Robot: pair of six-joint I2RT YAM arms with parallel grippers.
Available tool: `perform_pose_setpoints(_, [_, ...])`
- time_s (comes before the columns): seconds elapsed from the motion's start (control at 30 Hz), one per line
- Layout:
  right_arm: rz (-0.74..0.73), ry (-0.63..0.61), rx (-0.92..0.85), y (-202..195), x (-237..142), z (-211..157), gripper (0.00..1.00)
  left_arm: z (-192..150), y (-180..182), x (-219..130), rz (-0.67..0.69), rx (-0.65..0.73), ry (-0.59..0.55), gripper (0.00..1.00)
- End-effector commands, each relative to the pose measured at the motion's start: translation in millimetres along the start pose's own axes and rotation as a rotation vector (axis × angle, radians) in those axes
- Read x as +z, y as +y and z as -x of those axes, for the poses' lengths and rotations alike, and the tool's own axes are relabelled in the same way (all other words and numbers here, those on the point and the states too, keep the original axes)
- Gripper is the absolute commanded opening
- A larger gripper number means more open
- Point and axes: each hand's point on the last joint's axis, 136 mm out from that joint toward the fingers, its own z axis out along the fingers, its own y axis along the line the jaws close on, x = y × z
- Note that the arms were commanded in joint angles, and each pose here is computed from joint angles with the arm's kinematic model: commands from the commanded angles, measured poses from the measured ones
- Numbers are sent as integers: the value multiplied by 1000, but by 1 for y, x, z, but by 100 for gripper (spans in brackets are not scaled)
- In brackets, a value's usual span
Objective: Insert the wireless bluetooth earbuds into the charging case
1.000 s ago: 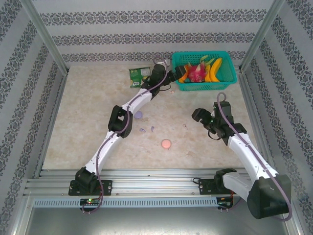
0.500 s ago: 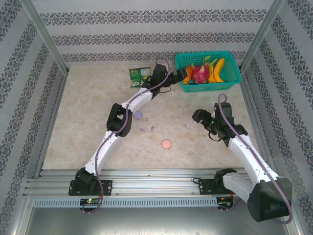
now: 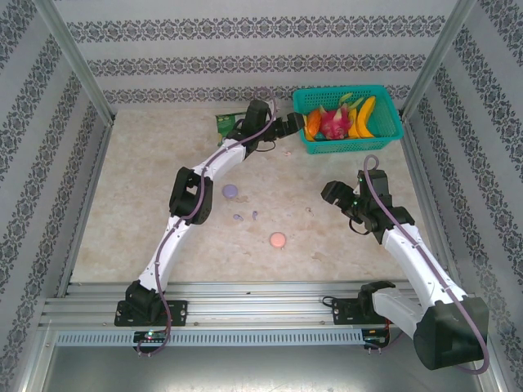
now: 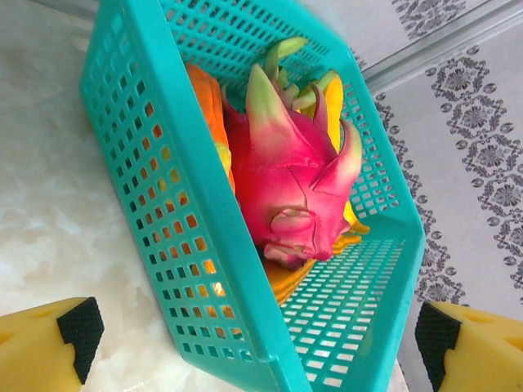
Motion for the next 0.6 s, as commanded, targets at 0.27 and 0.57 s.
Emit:
perform_pose_setpoints(0.27, [-7,-51,-12,3,-15,12,83,-29,29,15,-15,-80,54,100])
perform_pose_setpoints(0.57, [-4,-70,-11,5,-23,15,83,-45,37,21,2,-104,74,100])
